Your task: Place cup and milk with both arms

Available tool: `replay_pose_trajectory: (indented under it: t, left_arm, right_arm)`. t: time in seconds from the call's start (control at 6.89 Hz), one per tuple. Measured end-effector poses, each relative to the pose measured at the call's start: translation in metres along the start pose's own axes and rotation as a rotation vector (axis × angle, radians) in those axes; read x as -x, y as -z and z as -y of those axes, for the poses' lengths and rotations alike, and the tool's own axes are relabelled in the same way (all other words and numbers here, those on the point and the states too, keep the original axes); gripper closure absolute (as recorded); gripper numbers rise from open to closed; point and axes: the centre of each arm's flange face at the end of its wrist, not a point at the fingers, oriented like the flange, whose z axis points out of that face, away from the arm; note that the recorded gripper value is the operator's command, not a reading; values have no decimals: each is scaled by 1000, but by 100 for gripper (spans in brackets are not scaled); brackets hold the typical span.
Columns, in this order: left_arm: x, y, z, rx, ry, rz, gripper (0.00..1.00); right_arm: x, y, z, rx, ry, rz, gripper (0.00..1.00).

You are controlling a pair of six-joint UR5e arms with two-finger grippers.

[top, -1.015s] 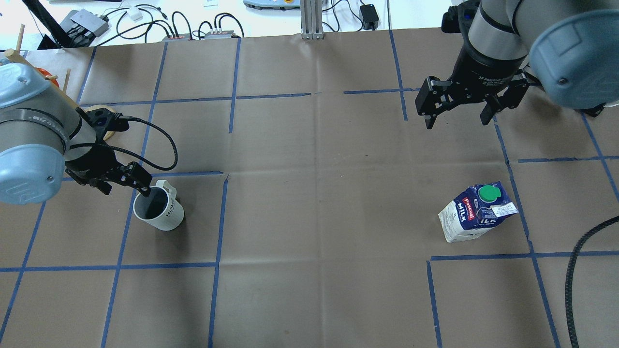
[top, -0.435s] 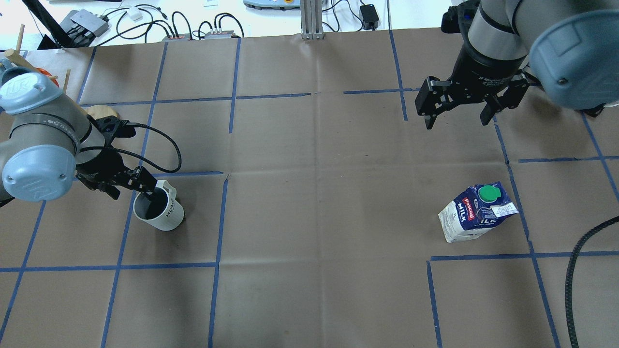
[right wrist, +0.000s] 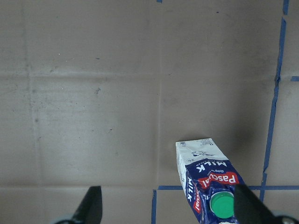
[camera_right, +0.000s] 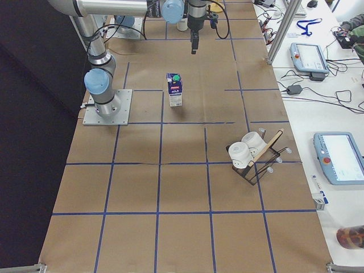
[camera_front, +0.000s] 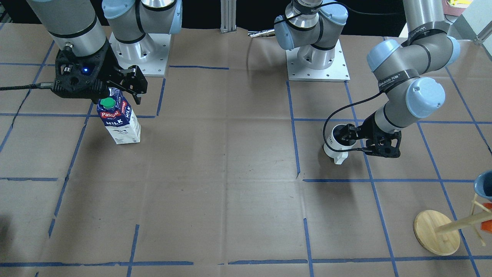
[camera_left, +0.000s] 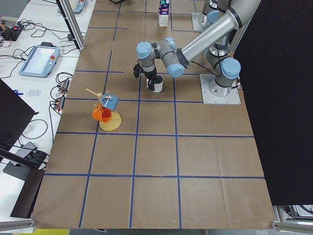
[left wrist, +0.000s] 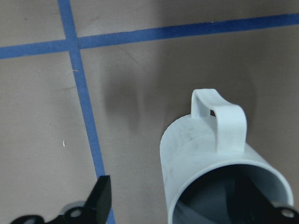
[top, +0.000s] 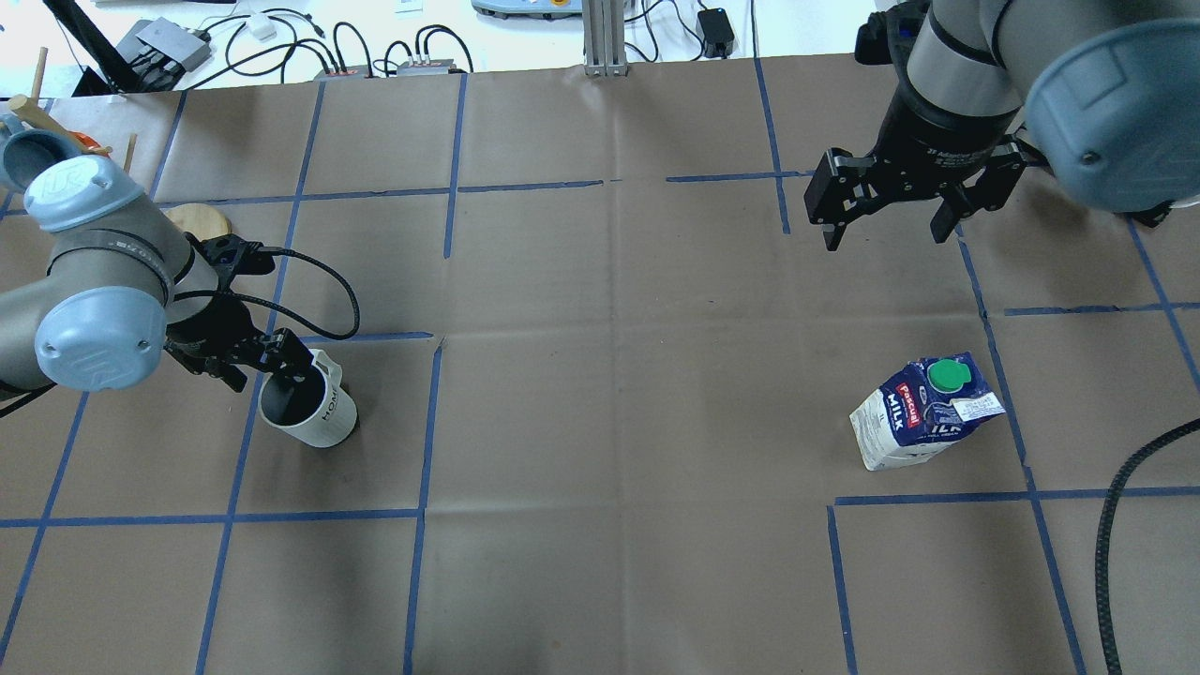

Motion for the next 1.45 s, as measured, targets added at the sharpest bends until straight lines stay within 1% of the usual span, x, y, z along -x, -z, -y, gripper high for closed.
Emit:
replay_pose_trajectory:
  t: [0.15, 0.29, 0.73, 0.87, 1.02, 1.16, 1.31, 1.45]
  left_arm:
    - [0, -6, -2, -6, 1, 5, 93]
    - [0, -9, -3, -10, 5, 8, 100]
    - [0, -5, -6, -13, 17, 8, 100]
    - [0, 2, -5, -25, 21, 12, 100]
    - [0, 18, 4, -53, 26, 24, 100]
    - [-5, 42, 22, -96, 15, 36, 100]
    - [-26, 68, 50, -141, -21, 42, 100]
    - [-62, 85, 82, -167, -69, 47, 100]
  right_arm:
    - [0, 0, 0, 0, 0, 0, 0]
    - [0, 0, 0, 0, 0, 0, 0]
    - [0, 0, 0, 0, -1, 0, 0]
    - [0, 0, 0, 0, -1, 0, 0]
    - [0, 0, 0, 0, -1, 0, 0]
    - [0, 0, 0, 1, 0, 0, 0]
    - [0, -1, 0, 2, 0, 0, 0]
    - [0, -1, -1, 3, 0, 0, 0]
